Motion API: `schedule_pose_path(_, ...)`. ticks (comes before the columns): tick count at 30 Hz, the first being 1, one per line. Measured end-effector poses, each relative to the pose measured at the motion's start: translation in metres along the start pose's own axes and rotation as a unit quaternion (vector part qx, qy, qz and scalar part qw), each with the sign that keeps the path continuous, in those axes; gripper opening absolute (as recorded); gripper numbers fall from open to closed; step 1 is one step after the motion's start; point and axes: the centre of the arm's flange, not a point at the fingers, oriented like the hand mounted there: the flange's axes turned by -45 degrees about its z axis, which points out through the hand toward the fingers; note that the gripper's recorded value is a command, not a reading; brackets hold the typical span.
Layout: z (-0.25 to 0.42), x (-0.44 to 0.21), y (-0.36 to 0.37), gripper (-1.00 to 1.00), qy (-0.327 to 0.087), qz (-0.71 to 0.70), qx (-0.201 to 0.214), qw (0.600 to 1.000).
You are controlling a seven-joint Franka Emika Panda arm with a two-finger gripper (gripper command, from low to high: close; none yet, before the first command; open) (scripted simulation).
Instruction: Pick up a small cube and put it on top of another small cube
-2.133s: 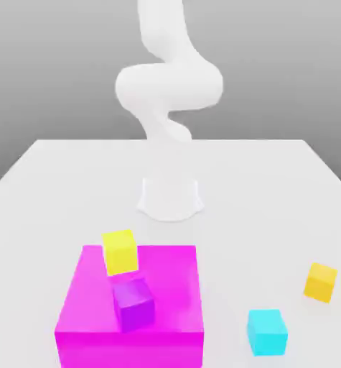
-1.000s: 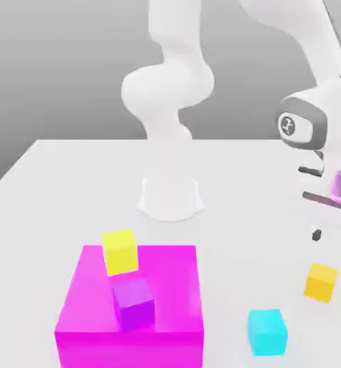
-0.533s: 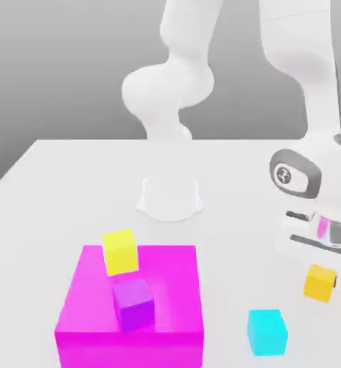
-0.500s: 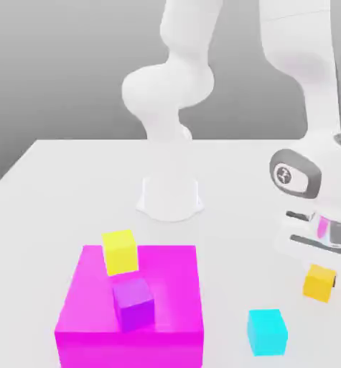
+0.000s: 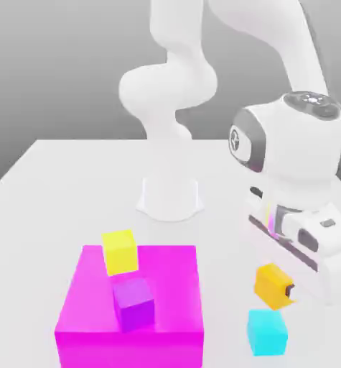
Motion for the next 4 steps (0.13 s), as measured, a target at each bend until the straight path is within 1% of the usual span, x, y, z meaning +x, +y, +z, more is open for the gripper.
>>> schedule_pose_path(1, 0.0116, -0.0010, -0.0007, 1.00, 0.000, 0.001, 0.000, 1.000)
schedule_pose_path(4, 0.0116, -0.0010, -0.0007, 1.00, 0.000, 0.001, 0.000, 1.000)
